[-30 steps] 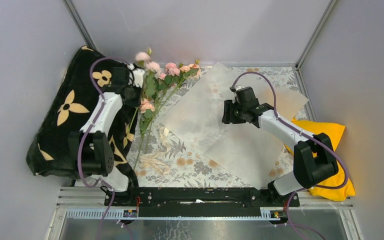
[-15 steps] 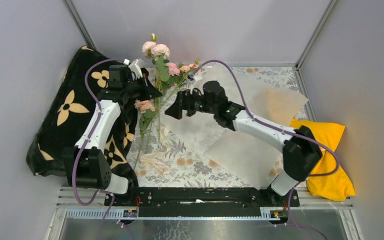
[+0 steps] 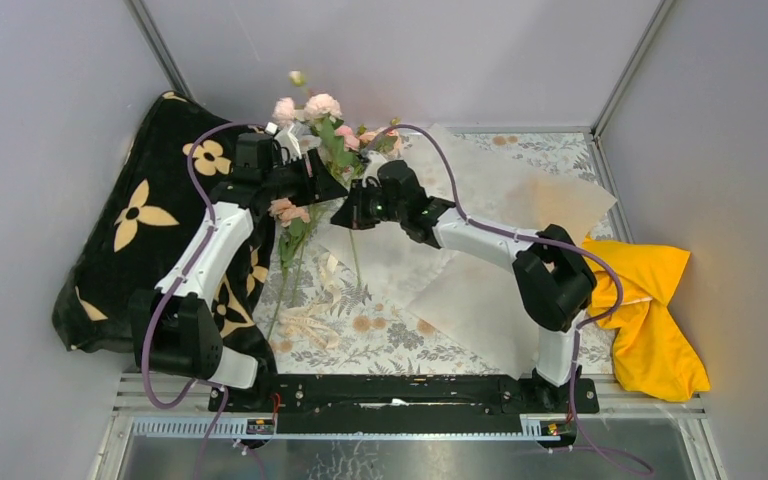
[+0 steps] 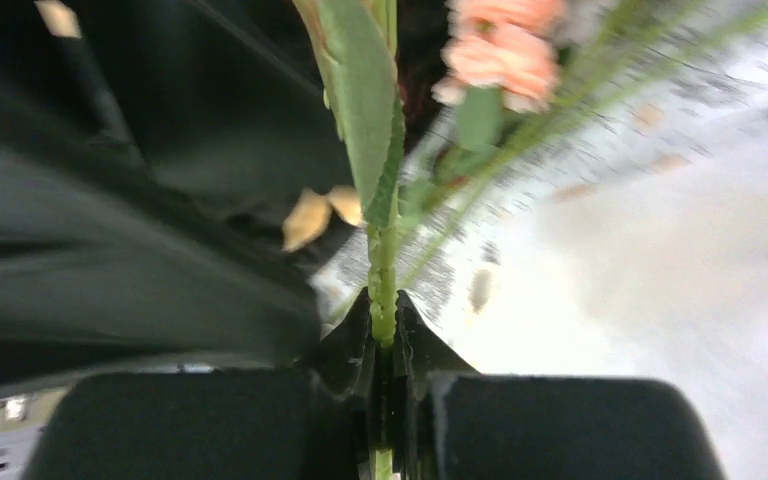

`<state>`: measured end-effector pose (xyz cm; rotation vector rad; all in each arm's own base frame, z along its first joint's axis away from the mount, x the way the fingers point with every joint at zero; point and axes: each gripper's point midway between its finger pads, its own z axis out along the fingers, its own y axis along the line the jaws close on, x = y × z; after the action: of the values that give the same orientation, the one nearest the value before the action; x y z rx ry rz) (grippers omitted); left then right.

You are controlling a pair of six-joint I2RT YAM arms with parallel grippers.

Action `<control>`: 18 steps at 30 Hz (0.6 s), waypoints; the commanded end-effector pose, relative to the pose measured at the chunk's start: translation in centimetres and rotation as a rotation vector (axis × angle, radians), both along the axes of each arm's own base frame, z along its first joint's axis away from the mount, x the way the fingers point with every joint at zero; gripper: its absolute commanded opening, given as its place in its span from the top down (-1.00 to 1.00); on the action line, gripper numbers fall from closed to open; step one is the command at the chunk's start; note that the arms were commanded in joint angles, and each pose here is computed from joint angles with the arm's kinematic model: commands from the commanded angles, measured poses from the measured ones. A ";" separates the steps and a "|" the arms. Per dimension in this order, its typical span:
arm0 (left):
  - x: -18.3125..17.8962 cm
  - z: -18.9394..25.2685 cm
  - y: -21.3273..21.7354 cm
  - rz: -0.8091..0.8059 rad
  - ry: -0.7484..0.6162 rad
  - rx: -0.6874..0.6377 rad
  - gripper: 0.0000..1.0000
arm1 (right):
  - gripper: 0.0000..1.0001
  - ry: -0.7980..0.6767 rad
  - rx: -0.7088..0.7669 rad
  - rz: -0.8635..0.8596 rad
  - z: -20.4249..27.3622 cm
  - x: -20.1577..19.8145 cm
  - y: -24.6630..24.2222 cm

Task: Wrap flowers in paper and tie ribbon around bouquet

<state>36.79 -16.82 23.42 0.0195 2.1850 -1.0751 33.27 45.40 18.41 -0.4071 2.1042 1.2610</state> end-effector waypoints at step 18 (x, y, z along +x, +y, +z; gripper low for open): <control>0.1 -18.4 15.1 0.169 0.192 0.879 -0.11 | 0.74 0.137 -0.917 -0.629 -13.2 6.9 -33.0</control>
<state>36.16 -3.16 5.86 0.1289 2.6021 -0.0493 39.99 14.02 6.03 0.0398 2.5118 0.0679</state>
